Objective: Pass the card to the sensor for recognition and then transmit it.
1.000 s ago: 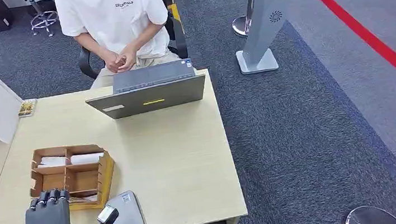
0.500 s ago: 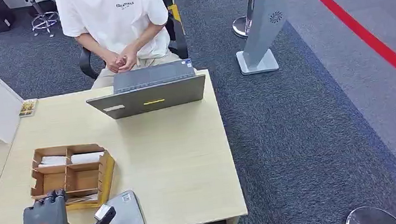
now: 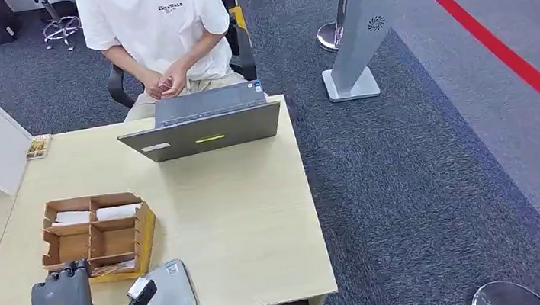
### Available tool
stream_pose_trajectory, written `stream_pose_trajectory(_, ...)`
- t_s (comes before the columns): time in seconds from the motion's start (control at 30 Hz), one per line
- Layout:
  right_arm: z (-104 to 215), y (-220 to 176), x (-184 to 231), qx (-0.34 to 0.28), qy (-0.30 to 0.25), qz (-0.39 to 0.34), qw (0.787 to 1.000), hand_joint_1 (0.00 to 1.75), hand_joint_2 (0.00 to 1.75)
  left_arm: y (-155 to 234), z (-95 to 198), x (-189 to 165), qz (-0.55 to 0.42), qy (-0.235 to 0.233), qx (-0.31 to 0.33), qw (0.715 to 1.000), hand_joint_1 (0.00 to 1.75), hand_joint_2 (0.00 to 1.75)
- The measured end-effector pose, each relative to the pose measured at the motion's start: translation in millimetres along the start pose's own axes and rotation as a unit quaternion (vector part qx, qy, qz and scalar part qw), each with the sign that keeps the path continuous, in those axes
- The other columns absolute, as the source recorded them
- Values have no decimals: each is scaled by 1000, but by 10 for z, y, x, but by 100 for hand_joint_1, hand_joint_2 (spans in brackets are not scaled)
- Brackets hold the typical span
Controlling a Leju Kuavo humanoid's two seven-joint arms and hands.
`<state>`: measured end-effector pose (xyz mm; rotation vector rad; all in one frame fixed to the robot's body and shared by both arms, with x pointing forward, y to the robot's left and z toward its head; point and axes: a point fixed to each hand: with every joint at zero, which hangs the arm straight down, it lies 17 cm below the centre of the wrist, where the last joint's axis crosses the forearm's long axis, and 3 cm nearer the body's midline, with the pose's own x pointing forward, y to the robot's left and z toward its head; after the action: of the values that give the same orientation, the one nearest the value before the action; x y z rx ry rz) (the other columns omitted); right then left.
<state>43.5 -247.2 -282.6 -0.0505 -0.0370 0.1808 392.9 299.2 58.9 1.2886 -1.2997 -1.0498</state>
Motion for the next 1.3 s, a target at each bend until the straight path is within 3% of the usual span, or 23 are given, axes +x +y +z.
stream_pose_trajectory(0.7, -1, -5, -20, -1, 4, 3, 1000, 0, 175, 367, 14, 92, 7, -14, 59, 998, 175, 175)
stream_pose_trajectory(0.73, -1, -6, -21, -1, 4, 3, 1000, 0, 175, 377, 17, 93, 7, -14, 61, 998, 0, 175)
stream_pose_trajectory(1.3, -2, -10, -26, -2, 5, 7, 1000, 0, 175, 396, 50, 85, 18, -11, 67, 998, 0, 175)
